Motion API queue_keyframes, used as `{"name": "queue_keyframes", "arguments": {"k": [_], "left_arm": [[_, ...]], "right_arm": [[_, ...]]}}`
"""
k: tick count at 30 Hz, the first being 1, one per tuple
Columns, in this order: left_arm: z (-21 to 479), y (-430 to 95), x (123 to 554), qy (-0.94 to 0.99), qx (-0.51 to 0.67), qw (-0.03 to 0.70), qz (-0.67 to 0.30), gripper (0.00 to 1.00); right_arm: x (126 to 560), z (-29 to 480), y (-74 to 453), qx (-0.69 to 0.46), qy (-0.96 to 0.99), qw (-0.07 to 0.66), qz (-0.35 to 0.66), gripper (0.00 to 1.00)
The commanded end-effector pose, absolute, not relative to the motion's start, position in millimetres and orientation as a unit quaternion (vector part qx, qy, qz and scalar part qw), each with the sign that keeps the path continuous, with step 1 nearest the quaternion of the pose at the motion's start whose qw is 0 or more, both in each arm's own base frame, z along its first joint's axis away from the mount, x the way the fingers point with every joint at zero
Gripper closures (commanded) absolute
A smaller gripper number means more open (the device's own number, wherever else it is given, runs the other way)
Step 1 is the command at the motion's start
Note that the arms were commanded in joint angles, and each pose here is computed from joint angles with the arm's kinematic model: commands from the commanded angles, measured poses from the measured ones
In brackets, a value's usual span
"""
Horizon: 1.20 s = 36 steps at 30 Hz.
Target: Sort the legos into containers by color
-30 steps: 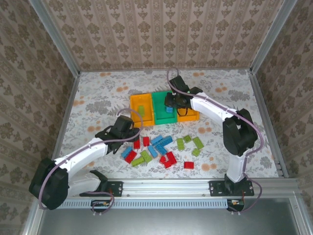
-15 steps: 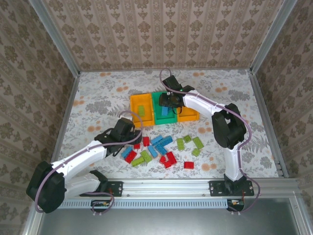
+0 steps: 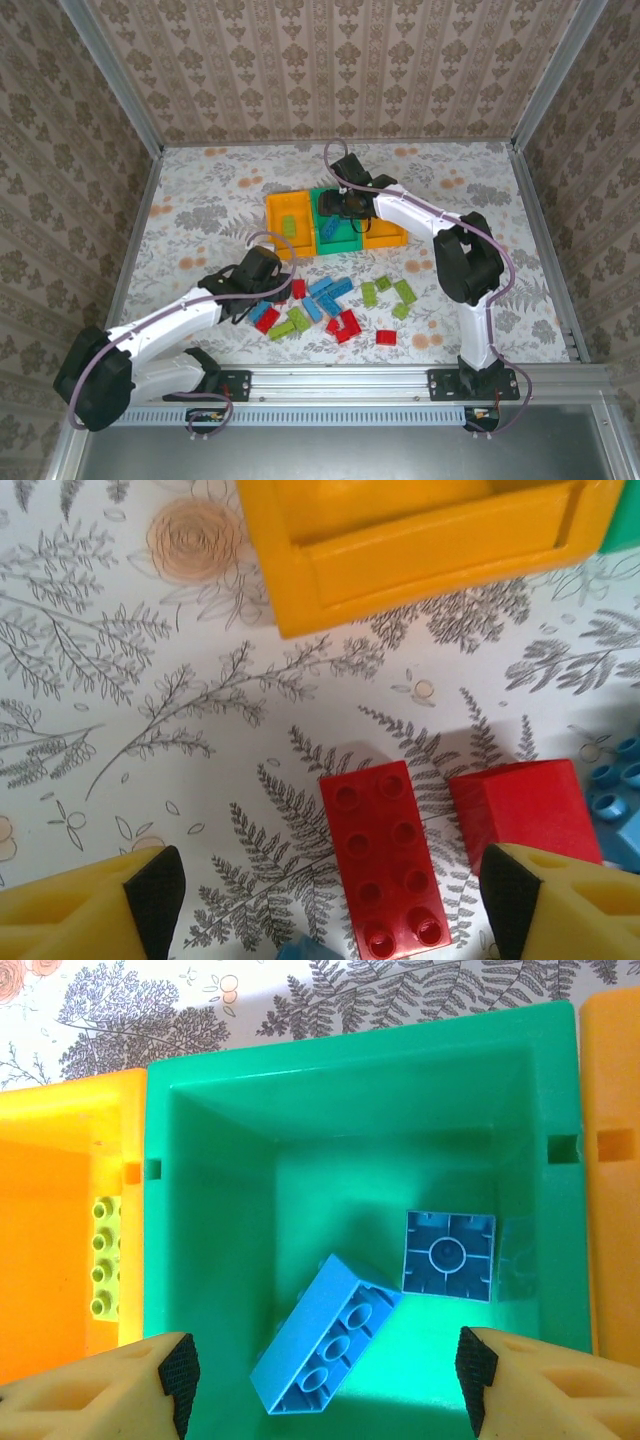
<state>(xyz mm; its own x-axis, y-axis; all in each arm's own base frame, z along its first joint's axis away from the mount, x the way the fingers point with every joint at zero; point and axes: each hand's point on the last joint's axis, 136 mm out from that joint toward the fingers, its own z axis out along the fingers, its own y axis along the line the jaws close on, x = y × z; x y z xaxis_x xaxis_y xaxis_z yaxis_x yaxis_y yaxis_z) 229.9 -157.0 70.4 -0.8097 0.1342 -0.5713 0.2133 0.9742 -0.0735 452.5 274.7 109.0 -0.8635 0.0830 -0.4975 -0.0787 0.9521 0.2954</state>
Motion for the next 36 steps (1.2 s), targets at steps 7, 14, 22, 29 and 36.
{"name": "queue_keyframes", "arguments": {"k": [7,14,22,29,36], "left_arm": [[55.9,-167.0,229.2,0.960,0.072,0.259,-0.077,0.21],[40.0,-169.8,231.2,0.969,0.068,0.230,-0.065,0.26],[27.7,-173.4,234.8,0.972,0.069,0.216,-0.062,0.31],[23.7,-171.9,240.2,0.974,0.064,0.210,-0.059,0.52],[44.3,-175.7,249.9,0.967,0.068,0.236,-0.069,0.69]], "right_arm": [[435.1,144.9,269.3,-0.007,0.943,0.284,0.174,0.27],[431.0,157.5,236.0,0.012,0.941,0.314,0.127,0.23],[417.9,152.4,183.8,0.051,0.942,0.317,0.095,0.20],[394.6,140.7,141.1,0.079,0.945,0.313,0.063,0.19],[360.8,123.4,109.3,0.081,0.950,0.302,0.016,0.17]]}}
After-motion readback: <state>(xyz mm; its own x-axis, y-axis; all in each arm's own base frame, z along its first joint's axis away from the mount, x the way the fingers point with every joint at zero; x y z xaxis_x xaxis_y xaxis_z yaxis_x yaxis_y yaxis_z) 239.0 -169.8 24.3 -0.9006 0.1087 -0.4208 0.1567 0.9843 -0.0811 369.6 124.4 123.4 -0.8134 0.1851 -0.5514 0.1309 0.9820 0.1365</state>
